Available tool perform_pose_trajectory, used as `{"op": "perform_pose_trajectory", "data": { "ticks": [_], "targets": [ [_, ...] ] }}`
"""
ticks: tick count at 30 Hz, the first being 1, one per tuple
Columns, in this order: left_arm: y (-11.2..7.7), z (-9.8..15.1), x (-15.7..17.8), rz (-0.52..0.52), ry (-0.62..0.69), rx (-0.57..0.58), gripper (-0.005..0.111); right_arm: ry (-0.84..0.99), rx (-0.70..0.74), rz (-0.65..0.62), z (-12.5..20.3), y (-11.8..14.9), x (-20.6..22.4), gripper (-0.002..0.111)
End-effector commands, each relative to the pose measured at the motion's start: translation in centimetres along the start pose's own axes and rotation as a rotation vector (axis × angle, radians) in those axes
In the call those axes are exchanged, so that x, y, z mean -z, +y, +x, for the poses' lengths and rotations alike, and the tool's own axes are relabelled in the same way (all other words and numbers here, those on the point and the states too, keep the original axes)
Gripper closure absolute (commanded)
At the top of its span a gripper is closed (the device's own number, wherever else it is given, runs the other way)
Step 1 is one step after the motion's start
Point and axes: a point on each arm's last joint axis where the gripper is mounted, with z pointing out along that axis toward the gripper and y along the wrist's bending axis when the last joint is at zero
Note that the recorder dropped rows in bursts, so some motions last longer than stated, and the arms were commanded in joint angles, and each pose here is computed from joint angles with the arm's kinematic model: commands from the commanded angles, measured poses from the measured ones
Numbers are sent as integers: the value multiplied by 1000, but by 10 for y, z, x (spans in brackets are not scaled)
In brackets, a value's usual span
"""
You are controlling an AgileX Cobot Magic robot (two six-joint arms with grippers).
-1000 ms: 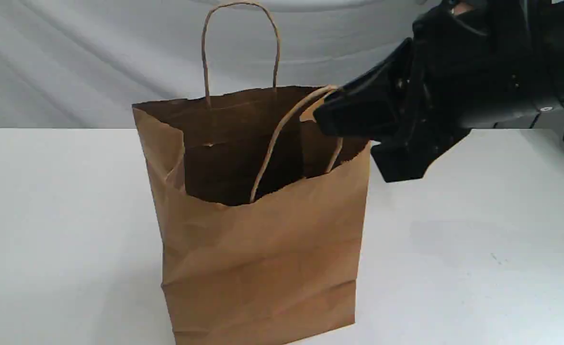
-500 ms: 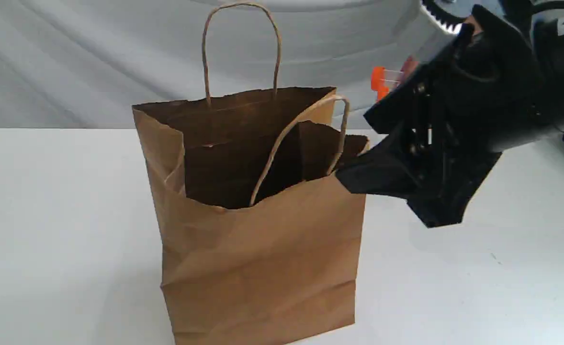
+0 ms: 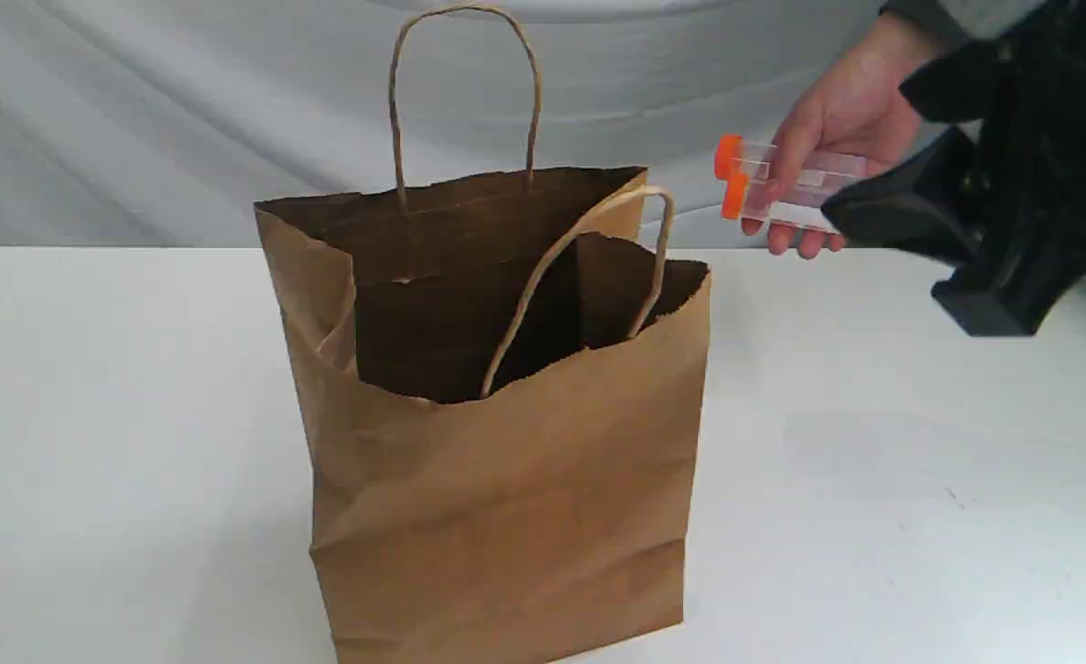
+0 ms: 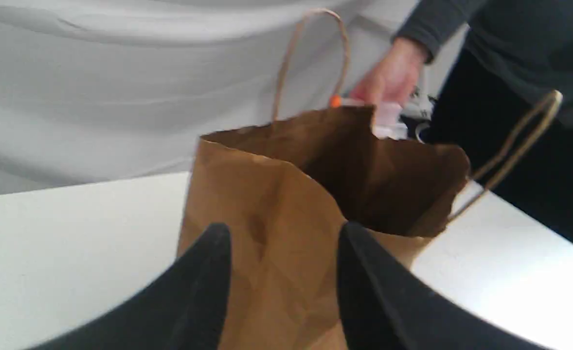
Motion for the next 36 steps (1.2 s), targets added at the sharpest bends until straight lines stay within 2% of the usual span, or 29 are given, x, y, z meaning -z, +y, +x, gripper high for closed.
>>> {"op": "perform_pose_trajectory", "data": {
  "ticks": [1,6,9,12,15,18,27,32,36],
  "targets": [
    [-11,-9,-19,78,118,-77,68,-51,-16,82,-11,-12,7,48],
    [-17,-11,-39,117,182,-125,68,-114,-81,145,-34,-29,22,49],
    [-17,-10,-45,114,189,-148,68,-50,-105,38,-35,-24,22,50],
    [-17,-10,-47,114,183,-176,68,38,-8,-114,-26,-9,17,51],
    [-16,-14,-47,105,144,-186,68,-11,19,-202,-26,1,11,51],
    [-16,-16,-48,101,115,-199,68,-72,-2,-262,-31,6,2,51],
    [-16,-17,-48,100,110,-201,68,-63,-23,-395,-33,14,-33,51],
    [-16,-17,-48,100,108,-201,68,-85,-10,-405,-34,15,-37,51],
    [-16,-18,-50,93,90,-202,68,-23,39,-347,-28,11,-32,51]
  ]
}}
